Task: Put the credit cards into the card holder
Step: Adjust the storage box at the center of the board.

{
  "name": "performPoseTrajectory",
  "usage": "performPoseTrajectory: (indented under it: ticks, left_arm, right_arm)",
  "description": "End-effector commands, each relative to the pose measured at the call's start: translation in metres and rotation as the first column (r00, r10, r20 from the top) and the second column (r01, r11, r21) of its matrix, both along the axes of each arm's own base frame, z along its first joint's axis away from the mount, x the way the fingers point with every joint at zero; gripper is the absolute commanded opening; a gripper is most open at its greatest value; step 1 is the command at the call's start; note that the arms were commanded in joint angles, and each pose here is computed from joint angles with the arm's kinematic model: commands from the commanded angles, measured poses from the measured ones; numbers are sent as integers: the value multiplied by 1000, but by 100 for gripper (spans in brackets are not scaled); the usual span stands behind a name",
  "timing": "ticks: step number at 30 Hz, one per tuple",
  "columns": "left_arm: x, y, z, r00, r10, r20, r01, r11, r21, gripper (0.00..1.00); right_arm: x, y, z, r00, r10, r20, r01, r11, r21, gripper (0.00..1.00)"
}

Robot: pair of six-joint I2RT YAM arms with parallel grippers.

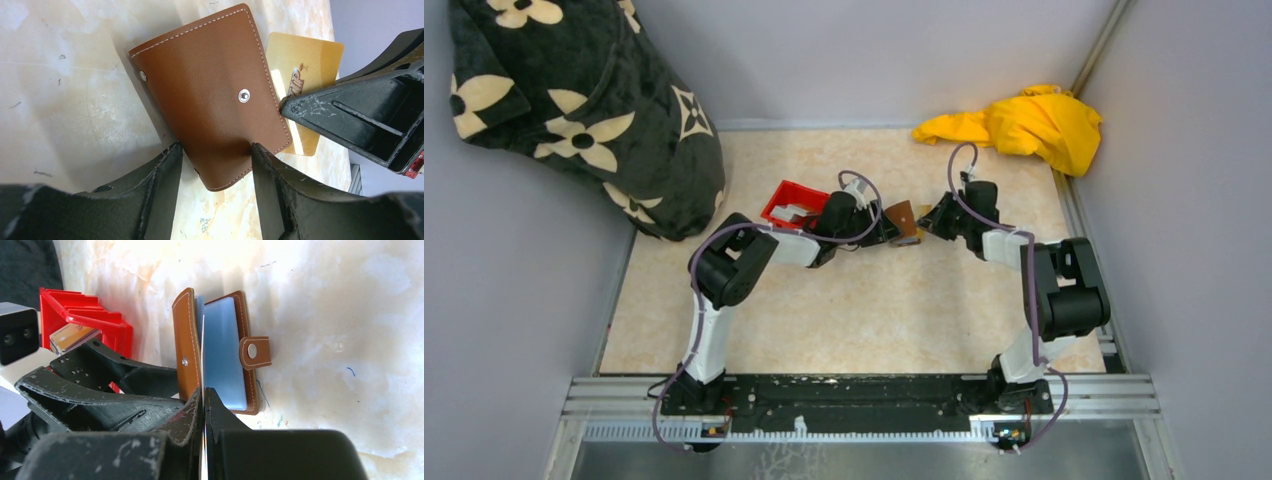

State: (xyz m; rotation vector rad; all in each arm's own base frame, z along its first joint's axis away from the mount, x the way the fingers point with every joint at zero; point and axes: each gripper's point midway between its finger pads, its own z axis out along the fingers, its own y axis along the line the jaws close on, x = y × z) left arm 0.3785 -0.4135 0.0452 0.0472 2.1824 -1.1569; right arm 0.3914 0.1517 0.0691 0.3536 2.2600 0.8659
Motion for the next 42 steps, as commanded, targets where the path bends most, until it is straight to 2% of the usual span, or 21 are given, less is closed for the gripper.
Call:
performPoseTrajectory:
  ticks: [1,15,28,42]
  left_arm:
    - [-9,5,-6,1000,17,-22,-17,1000,15,61]
    - [-8,13,-6,996,71,-61,-74,996,-50,63]
    - [-19,29,-12,980,148,-131,-160,984,-81,63]
    - [-41,54,-47,946,209,-248,-203,978,51,63]
  right_arm:
    - [21,16,54,986,38,163,-48,997,60,0]
    - [14,37,65,974,117,196,-138,986,99,0]
    - [10,53,70,960,173,220,-186,982,39,0]
    - [2,72,70,942,246,226,-224,967,-118,0]
